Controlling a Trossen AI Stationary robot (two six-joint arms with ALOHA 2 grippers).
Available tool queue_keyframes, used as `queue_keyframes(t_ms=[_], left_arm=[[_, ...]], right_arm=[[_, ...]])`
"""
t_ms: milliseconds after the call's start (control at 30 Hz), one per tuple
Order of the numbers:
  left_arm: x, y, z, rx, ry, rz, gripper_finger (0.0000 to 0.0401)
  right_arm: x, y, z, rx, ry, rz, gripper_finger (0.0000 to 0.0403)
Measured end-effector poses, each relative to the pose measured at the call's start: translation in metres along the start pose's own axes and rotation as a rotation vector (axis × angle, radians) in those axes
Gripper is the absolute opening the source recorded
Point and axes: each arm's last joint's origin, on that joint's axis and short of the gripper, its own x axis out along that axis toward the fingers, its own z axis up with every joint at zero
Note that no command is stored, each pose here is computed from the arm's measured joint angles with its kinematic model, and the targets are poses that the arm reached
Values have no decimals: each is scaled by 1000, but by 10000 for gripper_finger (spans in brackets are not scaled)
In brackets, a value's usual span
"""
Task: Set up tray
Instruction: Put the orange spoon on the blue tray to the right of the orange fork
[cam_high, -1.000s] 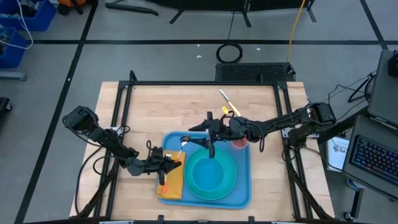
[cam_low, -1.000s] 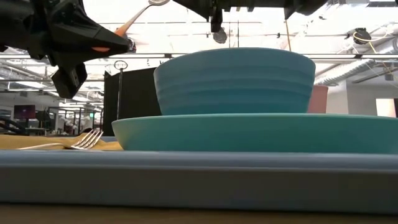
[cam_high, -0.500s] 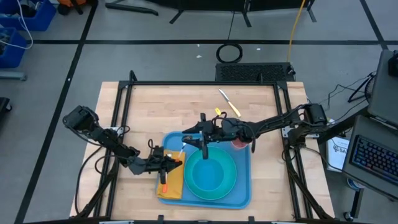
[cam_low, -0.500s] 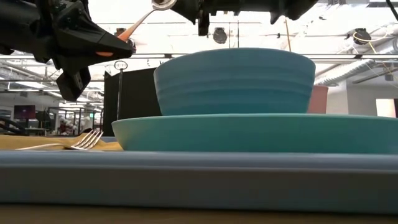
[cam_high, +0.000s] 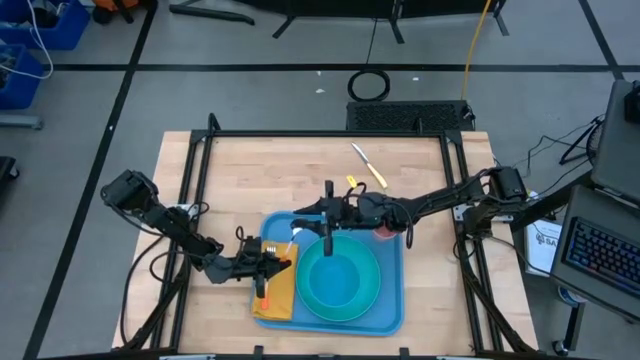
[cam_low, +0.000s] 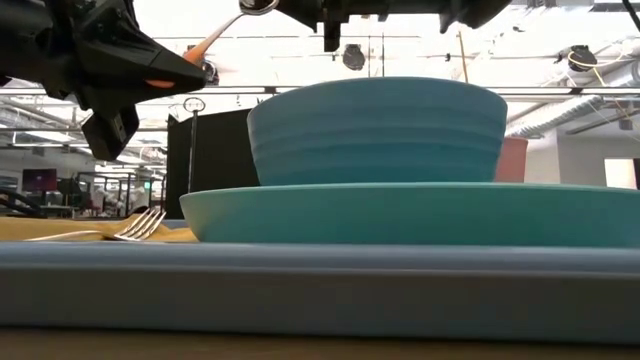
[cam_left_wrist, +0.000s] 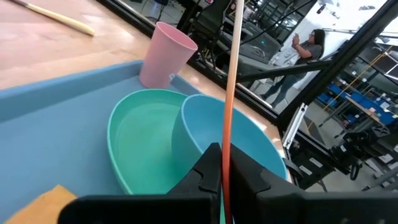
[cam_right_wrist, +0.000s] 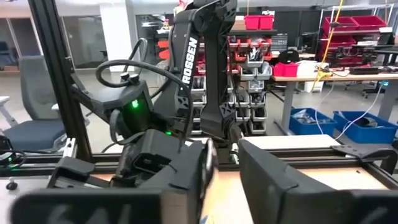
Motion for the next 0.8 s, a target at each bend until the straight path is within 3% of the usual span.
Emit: queue_keyframes(t_ms=[200, 367, 800], left_arm=[[0, 0, 0, -1, -1, 1, 10], [0, -1, 0, 5, 14, -17, 28], [-3, -6, -2, 53, 85, -118, 33]], right_arm=[[0, 1, 0, 4, 5, 34, 12], [0, -2, -1, 72, 16, 40, 10], [-5, -1, 6, 86, 32, 53, 8]])
